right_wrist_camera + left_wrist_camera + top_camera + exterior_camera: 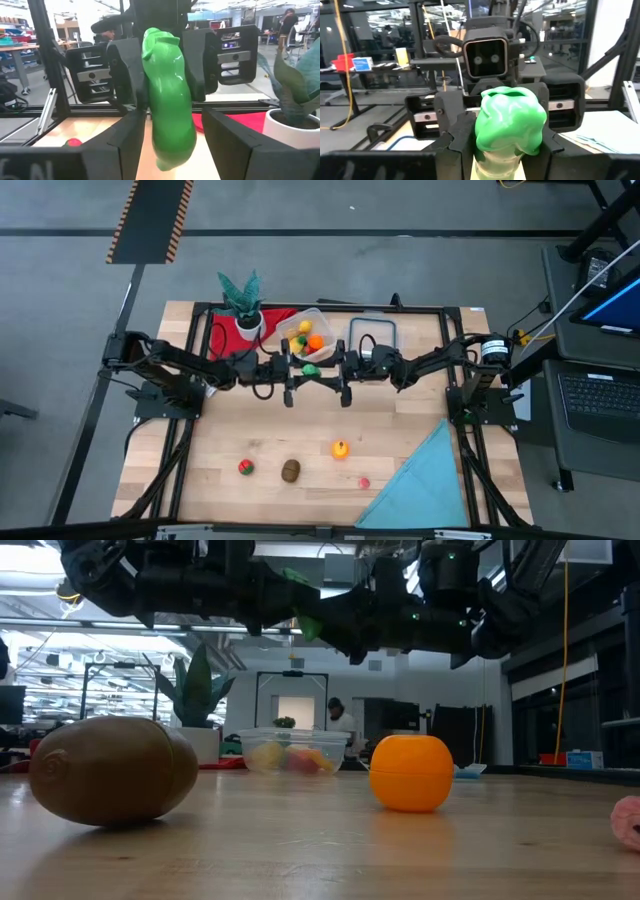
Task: Pick and placing Produce into tupperware
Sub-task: Put the peas into the transparent bin, then put the strawberry into the transparent bin
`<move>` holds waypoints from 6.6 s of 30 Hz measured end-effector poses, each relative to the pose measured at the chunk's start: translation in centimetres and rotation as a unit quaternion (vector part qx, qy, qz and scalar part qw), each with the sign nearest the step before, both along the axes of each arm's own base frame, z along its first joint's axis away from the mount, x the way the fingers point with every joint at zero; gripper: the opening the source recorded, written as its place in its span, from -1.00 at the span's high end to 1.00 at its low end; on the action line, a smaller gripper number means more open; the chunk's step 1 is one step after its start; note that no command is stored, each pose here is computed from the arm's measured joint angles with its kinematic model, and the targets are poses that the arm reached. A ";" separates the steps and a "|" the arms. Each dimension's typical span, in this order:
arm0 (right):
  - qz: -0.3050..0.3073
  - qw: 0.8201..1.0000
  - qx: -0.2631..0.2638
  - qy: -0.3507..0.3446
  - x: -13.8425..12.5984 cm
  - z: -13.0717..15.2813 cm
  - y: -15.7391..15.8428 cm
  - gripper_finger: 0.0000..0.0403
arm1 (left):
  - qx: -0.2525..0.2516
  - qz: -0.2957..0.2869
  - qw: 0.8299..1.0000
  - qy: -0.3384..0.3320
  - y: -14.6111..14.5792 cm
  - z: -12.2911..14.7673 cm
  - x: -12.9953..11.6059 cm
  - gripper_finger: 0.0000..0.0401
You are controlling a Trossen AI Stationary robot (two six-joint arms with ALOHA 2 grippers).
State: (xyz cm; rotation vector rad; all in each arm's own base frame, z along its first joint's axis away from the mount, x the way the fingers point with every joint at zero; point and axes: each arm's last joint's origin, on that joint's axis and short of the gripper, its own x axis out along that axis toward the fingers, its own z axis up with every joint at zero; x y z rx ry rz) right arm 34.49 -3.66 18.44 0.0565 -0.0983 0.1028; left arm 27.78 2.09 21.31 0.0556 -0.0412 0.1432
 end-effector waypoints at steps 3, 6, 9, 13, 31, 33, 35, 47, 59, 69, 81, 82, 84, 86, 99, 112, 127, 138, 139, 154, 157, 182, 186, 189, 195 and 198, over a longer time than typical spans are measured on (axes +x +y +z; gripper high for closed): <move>-0.001 1.000 -0.001 0.000 0.0 0.0 0.0 0.01 | 0.001 0.006 1.000 0.001 0.3 0.0 0.0 0.44; -0.001 1.000 -0.002 -0.002 0.0 0.0 -0.2 0.01 | 0.002 0.009 1.000 0.002 0.5 0.2 -0.2 0.44; 0.000 1.000 -0.002 0.001 0.0 0.0 -0.2 0.00 | 0.002 0.015 1.000 0.019 0.7 0.2 -0.5 0.44; -0.004 1.000 -0.003 0.008 -0.2 0.2 -0.7 0.00 | 0.001 0.022 0.999 0.029 0.9 0.8 -1.1 0.44; -0.102 0.994 -0.030 0.032 -7.9 1.6 -0.4 0.00 | 0.005 0.091 0.993 0.073 2.7 2.5 -3.9 0.44; -0.140 0.989 -0.026 0.027 -8.5 1.7 -0.2 0.00 | 0.001 0.129 0.988 0.082 2.9 2.4 -4.0 0.44; -0.177 0.983 -0.023 0.028 -8.7 1.7 -0.1 0.00 | -0.005 0.163 0.983 0.080 3.0 2.3 -4.1 0.44; -0.199 0.979 -0.033 0.036 -8.7 1.6 0.4 0.00 | -0.005 0.217 0.971 0.095 3.0 2.0 -4.1 0.44; -0.197 0.979 0.004 0.057 -8.7 1.2 0.4 0.00 | -0.059 0.209 0.968 0.127 4.2 1.4 -4.4 0.44; -0.184 0.981 0.015 0.057 -8.6 1.2 0.4 0.00 | -0.096 0.193 0.944 0.248 7.3 3.9 -2.0 0.44; -0.183 0.979 0.008 0.088 -8.7 0.6 0.4 0.00 | -0.094 0.168 0.932 0.308 12.2 6.0 1.4 0.44; -0.183 0.979 0.004 0.089 -8.7 0.6 0.4 0.00 | -0.095 0.165 0.931 0.313 12.5 6.1 1.5 0.44; -0.183 0.979 -0.002 0.089 -8.7 0.6 0.4 0.00 | -0.096 0.160 0.927 0.326 13.1 6.0 1.9 0.44; -0.183 0.979 -0.003 0.089 -8.7 0.6 0.4 0.00 | -0.098 0.159 0.922 0.338 13.7 5.9 2.2 0.44; -0.183 0.979 -0.003 0.089 -8.7 0.6 0.4 0.00 | -0.107 0.149 0.900 0.395 16.2 3.8 3.9 0.44; -0.183 0.979 -0.003 0.093 -8.7 0.5 0.4 0.00 | -0.108 0.144 0.886 0.427 17.4 -0.8 5.9 0.44; -0.183 0.977 -0.001 0.109 -8.7 0.2 0.4 0.00 | -0.091 0.149 0.889 0.422 17.6 -0.9 6.1 0.24; -0.183 0.976 -0.002 0.115 -8.7 0.0 0.4 0.00 | -0.074 0.169 0.883 0.431 17.7 -0.9 6.0 0.19; -0.183 0.976 -0.002 0.116 -8.7 0.0 0.4 0.00 | -0.072 0.168 0.883 0.432 17.7 -0.9 6.0 0.20; -0.183 0.977 -0.005 0.108 -8.7 0.2 0.4 0.00 | -0.044 0.116 0.890 0.439 14.2 0.6 6.6 0.27; -0.171 0.981 -0.022 0.095 -8.6 0.5 0.6 0.00 | -0.022 0.098 0.902 0.419 12.4 1.5 6.2 0.25; -0.138 0.986 -0.052 0.074 -8.5 1.0 1.5 0.00 | -0.048 0.041 0.960 0.272 -3.7 3.6 -11.9 0.23; -0.138 0.987 -0.041 0.073 -8.5 1.0 1.5 0.00 | -0.080 0.013 0.954 0.287 -5.1 3.5 -13.3 0.24; -0.138 0.987 -0.040 0.073 -8.5 1.0 1.5 0.00 | -0.103 -0.011 0.946 0.308 -6.2 3.1 -13.8 0.26; -0.138 0.988 -0.027 0.072 -8.5 1.0 1.5 0.00 | -0.163 -0.025 0.924 0.345 -7.9 2.3 -14.4 0.30; -0.138 0.988 -0.027 0.069 -8.5 1.1 1.5 0.00 | -0.175 -0.035 0.918 0.355 -8.8 2.0 -14.3 0.29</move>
